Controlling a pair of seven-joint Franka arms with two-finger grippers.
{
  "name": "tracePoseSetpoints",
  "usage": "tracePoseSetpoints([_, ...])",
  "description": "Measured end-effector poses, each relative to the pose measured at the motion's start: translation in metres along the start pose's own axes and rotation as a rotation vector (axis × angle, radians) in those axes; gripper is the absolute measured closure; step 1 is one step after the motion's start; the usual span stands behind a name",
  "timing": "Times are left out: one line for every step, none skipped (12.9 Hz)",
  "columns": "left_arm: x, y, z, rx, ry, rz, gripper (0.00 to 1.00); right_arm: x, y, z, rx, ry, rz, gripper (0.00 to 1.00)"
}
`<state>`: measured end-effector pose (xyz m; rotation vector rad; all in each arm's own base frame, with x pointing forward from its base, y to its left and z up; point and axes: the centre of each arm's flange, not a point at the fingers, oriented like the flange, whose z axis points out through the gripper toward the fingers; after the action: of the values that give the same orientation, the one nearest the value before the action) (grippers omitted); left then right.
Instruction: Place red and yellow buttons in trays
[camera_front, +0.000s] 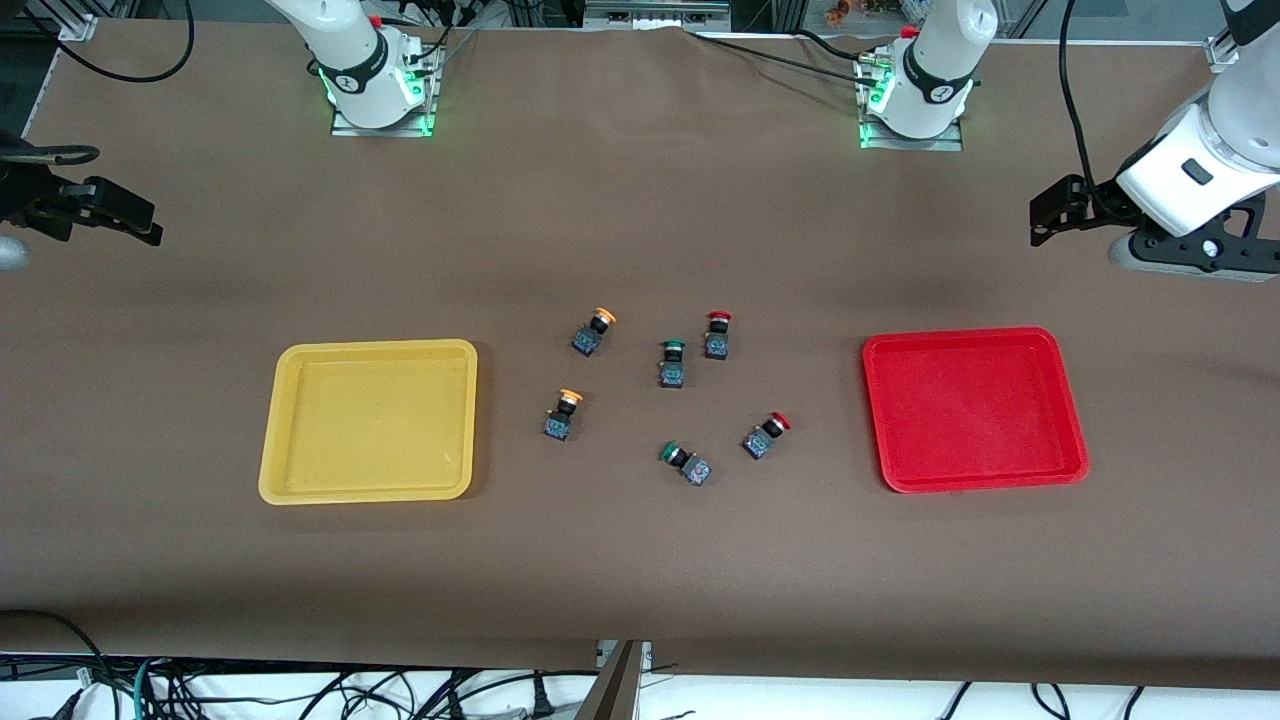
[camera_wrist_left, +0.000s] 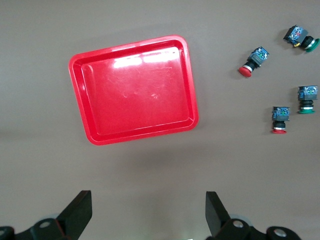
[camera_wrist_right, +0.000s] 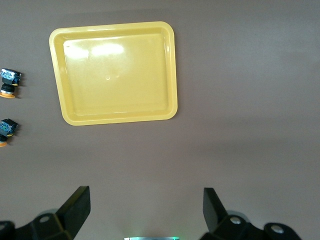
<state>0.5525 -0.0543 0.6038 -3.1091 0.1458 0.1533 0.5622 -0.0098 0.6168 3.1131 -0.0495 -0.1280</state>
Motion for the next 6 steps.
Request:
tracePoseSetpoints([0.0002,-0.0015,0.0002,0.0,0.0,-0.003,0.0,0.0,0.0,0.0,0.0,0.0,0.0,0.0])
tracePoseSetpoints([0.0003,-0.0016,0.0002,0.0,0.001,-0.003,0.0,0.0,0.0,0.0,0.0,0.0,0.0,0.0])
tracePoseSetpoints([0.0004,-0.0017,0.0002,0.0,0.001,-0.003,0.0,0.0,0.0,0.0,0.0,0.0,0.0,0.0])
tracePoseSetpoints([0.0004,-0.0023,0.0002,0.0,0.001,-0.005,0.0,0.0,0.0,0.0,0.0,0.0,0.0,0.0])
tracePoseSetpoints([0.0004,-0.0037,0.0002,-0.001,0.001,-0.008,0.0,0.0,0.0,0.0,0.0,0.0,0.0,0.0])
tracePoseSetpoints([0.0004,-0.0066,0.0004,-0.001,0.001,-0.015,0.0,0.0,0.0001,0.0,0.0,0.0,0.0,0.0])
